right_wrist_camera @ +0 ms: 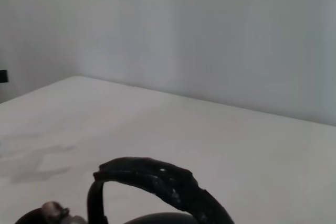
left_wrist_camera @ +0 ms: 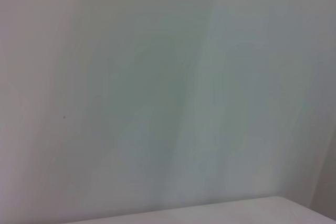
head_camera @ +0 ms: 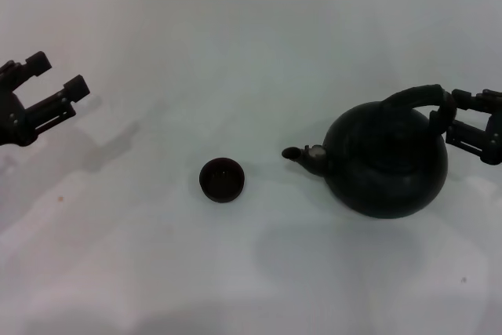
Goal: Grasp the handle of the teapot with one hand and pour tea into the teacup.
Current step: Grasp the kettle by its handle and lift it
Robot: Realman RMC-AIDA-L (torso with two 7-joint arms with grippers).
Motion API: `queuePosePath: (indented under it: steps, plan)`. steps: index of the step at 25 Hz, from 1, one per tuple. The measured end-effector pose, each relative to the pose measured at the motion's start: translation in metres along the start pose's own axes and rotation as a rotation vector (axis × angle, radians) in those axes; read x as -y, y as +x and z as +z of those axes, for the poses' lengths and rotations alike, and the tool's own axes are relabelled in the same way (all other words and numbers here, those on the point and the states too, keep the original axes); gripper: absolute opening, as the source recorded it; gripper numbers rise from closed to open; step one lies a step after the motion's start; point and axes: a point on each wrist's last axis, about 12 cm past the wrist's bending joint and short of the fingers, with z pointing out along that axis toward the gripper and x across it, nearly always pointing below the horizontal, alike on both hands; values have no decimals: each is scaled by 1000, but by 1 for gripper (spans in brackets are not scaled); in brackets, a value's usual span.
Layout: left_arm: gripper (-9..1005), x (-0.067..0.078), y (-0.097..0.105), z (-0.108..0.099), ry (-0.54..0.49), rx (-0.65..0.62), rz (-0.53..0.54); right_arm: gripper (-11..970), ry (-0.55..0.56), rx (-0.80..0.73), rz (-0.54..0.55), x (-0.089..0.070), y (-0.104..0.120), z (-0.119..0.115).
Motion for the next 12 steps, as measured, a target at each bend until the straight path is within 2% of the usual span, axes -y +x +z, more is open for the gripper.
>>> queuePosePath:
  steps: [6, 12]
  plan:
    - [850, -1, -1, 1, -2, 0, 2, 466, -2, -4, 22, 4, 0, 6]
    - [851, -3, -1, 3, -17, -5, 4, 378, -4, 4, 19, 7, -4, 9]
